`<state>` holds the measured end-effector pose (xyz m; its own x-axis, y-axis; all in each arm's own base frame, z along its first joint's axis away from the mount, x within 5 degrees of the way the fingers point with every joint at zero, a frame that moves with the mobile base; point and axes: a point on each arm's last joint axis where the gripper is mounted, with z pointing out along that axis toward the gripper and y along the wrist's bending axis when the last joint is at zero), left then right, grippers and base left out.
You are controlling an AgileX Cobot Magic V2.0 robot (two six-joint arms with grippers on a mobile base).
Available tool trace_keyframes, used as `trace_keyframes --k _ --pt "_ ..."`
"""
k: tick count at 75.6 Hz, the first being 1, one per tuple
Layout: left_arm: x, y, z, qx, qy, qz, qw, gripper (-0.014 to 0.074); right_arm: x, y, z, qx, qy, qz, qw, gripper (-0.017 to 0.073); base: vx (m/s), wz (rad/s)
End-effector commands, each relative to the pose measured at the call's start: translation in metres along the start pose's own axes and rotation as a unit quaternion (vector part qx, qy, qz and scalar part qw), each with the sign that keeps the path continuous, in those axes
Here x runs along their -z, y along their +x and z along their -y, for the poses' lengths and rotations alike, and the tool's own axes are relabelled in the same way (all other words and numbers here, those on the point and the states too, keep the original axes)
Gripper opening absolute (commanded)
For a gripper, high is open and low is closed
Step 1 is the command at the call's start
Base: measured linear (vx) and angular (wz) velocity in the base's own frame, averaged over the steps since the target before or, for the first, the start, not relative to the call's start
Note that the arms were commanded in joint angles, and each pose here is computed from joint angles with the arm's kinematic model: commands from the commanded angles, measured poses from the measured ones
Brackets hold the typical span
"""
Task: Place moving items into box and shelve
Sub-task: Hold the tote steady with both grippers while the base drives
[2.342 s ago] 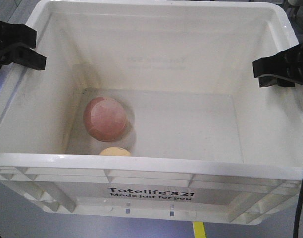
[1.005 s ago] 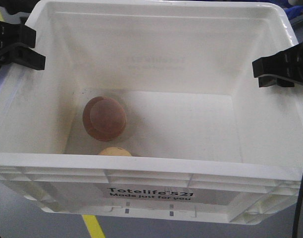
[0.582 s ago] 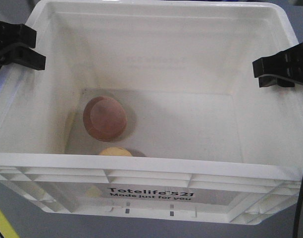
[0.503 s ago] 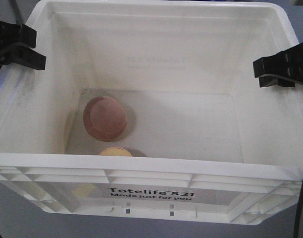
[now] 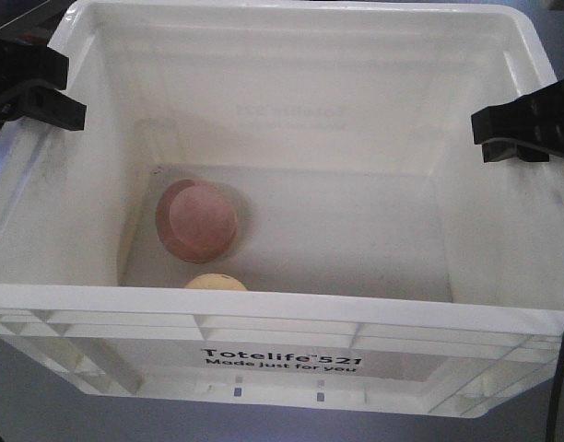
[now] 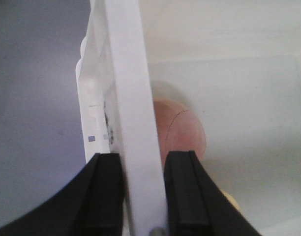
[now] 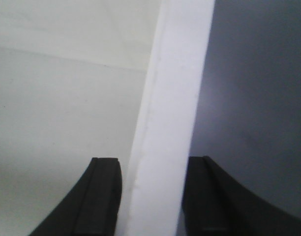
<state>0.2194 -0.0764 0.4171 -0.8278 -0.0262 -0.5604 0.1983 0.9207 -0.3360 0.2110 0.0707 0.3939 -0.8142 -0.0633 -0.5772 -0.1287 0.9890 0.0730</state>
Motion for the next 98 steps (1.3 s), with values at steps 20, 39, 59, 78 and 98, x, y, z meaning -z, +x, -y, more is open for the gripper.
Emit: trace_keyframes --k 20,39,59,78,98 --pt "0.0286 -0.0099 0.0178 -0.001 0.059 0.088 0.994 -0.0003 0.0204 -0.0129 0.0033 -0.001 0.005 0.078 0.997 -0.0006 0.46 -0.46" --pt "0.0286 -0.0100 0.0179 -0.001 0.059 0.088 0.994 -0.0003 0.0204 -0.0127 0.0034 -0.001 0.005 0.078 0.997 -0.0006 0.48 -0.39" --pt "0.0286 -0.0100 0.0178 -0.001 0.059 0.089 0.994 -0.0003 0.0204 -0.0128 0.0034 -0.001 0.005 0.078 0.997 -0.0006 0.49 -0.41" --pt "0.0282 -0.0102 0.0177 -0.001 0.059 0.088 0.994 -0.0003 0.0204 -0.0128 0.0033 -0.001 0.005 0.078 0.997 -0.0006 0.49 -0.37" --pt "0.0282 -0.0102 0.0177 -0.001 0.059 0.088 0.994 -0.0003 0.0204 -0.0128 0.0034 -0.001 0.005 0.078 0.997 -0.0006 0.50 -0.27"
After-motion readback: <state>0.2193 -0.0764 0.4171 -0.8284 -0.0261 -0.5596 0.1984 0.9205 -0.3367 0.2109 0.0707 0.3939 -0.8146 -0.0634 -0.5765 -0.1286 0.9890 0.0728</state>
